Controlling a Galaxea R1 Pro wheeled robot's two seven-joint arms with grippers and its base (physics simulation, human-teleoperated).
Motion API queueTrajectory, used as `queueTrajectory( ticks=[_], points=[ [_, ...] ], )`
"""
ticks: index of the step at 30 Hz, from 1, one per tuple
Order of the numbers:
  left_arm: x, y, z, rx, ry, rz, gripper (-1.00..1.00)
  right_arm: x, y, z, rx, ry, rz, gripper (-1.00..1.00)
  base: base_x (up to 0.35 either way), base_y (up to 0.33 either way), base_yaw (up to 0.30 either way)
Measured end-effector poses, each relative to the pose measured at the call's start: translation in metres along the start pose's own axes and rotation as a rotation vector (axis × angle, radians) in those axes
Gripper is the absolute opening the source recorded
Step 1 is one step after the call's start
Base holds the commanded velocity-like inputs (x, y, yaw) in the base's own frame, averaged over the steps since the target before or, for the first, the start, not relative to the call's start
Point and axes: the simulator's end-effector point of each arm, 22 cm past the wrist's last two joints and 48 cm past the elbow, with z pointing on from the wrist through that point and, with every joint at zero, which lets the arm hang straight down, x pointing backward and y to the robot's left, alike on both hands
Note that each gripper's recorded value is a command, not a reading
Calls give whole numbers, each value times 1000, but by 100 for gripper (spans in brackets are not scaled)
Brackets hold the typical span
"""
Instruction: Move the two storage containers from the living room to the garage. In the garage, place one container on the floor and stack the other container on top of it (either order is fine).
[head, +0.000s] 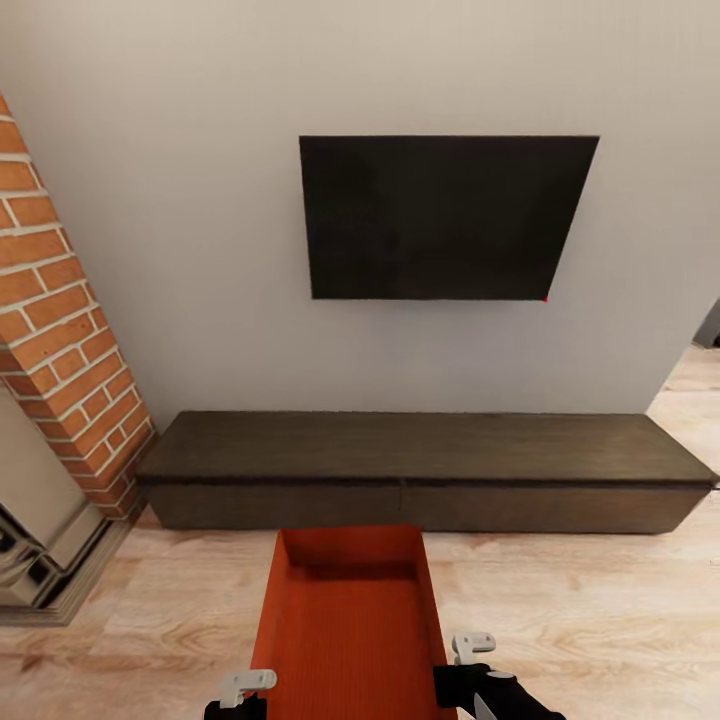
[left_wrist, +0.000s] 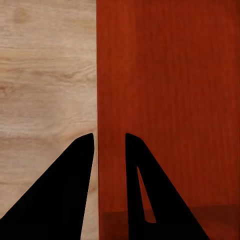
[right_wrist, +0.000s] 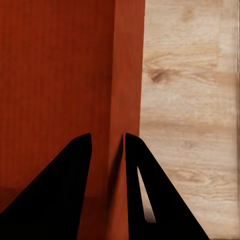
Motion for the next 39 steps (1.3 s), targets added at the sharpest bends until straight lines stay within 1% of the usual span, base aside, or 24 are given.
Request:
queueTrajectory(
  ticks=[39],
  points=[
    [-6, 0, -2, 1, -14, 2, -100, -6, 1, -3, 0, -14, -2, -100, 0, 0, -285]
  ],
)
